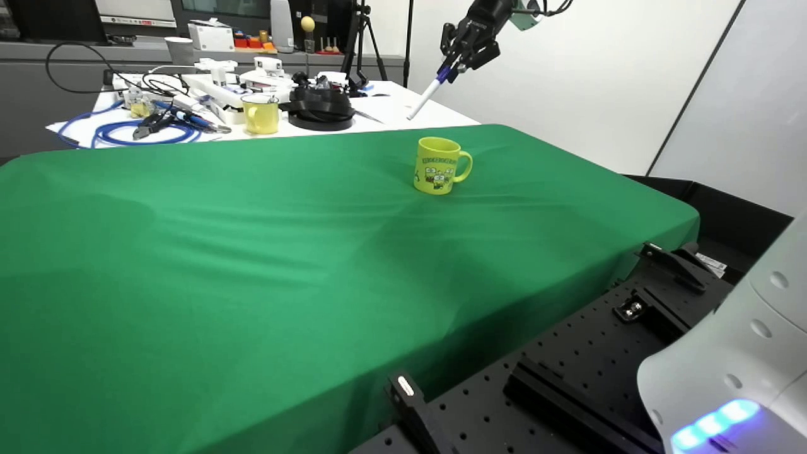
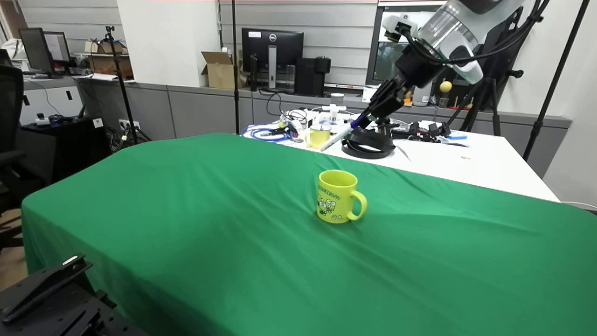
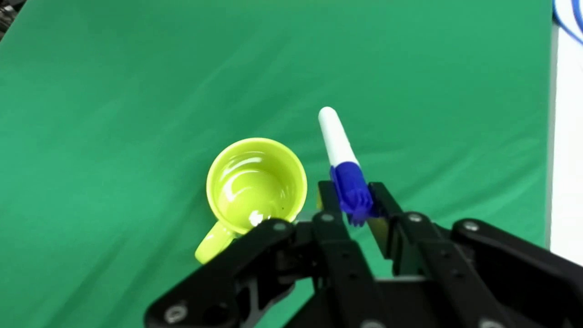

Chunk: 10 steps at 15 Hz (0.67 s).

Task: Remove the marker from the cup and put it on the table

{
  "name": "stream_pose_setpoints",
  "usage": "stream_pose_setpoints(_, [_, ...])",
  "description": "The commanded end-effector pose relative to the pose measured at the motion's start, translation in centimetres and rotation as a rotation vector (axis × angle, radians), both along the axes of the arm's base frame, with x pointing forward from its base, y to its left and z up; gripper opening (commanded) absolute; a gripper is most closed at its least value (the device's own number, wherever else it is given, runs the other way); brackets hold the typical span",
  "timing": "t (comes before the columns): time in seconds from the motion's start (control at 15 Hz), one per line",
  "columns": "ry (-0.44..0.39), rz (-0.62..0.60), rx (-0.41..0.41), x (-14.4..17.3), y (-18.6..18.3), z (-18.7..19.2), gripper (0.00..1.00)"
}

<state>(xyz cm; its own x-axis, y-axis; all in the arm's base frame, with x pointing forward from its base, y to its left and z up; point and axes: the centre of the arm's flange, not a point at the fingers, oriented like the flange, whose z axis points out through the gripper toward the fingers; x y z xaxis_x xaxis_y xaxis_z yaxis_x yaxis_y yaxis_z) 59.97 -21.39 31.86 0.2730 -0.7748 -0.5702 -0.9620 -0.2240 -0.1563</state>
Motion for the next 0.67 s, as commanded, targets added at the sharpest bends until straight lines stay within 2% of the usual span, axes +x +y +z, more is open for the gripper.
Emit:
stream_pose_setpoints(0.0, [0.043, -0.013, 0.091, 3.0, 0.2, -2.0, 0.06])
stream_pose_setpoints(0.2, [0.095, 0.036, 0.145, 3.4, 3.2, -6.2, 0.06])
stream_pose_setpoints(0.6, [0.195, 0.151, 0.169, 3.7, 11.0, -14.0, 0.06])
